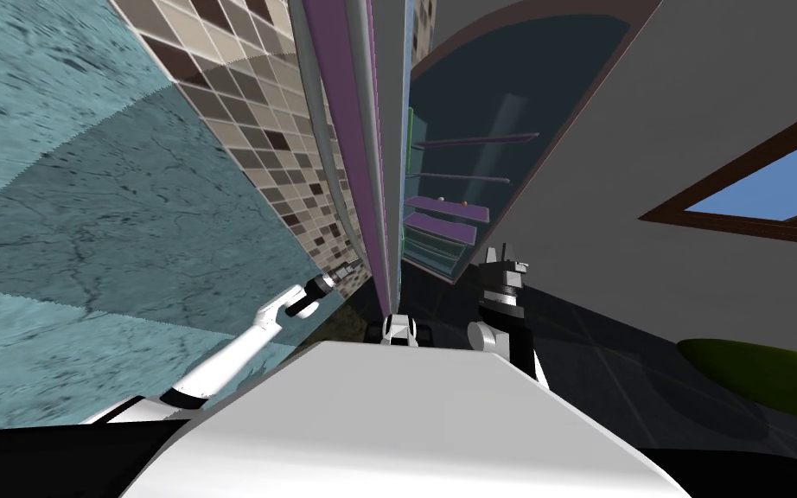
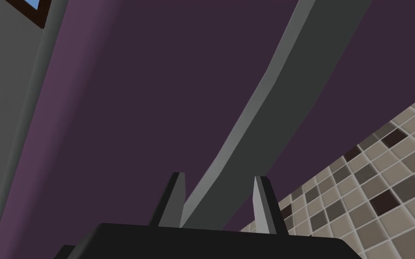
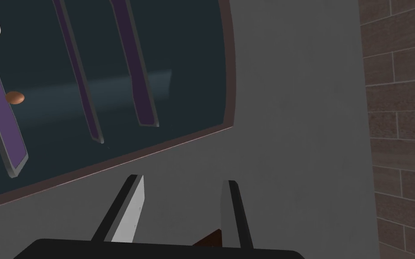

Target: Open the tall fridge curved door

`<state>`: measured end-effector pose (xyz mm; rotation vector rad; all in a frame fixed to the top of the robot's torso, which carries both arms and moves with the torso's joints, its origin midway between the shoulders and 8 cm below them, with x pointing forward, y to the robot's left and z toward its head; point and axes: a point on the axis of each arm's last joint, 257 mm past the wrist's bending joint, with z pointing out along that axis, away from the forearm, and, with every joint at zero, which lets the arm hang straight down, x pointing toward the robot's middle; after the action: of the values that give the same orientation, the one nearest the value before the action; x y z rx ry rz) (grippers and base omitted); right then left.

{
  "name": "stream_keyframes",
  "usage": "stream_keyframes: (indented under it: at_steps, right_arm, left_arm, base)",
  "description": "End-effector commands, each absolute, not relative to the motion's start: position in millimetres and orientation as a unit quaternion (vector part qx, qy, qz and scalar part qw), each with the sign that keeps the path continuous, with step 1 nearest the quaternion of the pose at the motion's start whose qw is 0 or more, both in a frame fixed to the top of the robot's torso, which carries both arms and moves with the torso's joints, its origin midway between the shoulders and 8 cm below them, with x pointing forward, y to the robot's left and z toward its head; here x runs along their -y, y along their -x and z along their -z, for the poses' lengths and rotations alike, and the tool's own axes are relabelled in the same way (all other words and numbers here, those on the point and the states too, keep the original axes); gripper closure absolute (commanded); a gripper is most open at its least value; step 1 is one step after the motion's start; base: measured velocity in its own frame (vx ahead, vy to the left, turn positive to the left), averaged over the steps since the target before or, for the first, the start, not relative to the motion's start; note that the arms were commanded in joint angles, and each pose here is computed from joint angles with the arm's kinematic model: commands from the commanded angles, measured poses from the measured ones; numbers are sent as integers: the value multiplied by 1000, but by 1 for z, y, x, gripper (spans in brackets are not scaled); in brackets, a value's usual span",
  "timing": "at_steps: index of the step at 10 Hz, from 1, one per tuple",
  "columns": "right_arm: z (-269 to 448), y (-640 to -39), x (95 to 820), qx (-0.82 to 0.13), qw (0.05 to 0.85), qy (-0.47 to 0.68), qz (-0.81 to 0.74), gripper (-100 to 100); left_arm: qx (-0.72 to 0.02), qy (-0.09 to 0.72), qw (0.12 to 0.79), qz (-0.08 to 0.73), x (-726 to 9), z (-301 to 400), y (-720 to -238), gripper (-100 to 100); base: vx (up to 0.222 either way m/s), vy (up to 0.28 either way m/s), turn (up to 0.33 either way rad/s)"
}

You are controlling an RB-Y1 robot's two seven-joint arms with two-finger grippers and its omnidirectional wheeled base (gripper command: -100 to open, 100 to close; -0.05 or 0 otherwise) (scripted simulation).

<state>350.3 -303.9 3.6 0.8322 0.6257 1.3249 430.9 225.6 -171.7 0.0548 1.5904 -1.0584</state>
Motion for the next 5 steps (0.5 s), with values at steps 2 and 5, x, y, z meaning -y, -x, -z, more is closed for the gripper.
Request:
stream_keyframes:
  at_steps: [2, 5]
  right_arm:
    - [-4, -350, 304, -277, 666, -369, -587, 0]
    - [-4, -350, 304, -277, 665, -369, -587, 0]
  left_arm:
    - [-677, -40, 567, 468, -212, 169, -420, 100]
    - [-677, -40, 567, 468, -212, 169, -420, 100]
  base:
    - [-3, 208, -14]
    - [2, 64, 12]
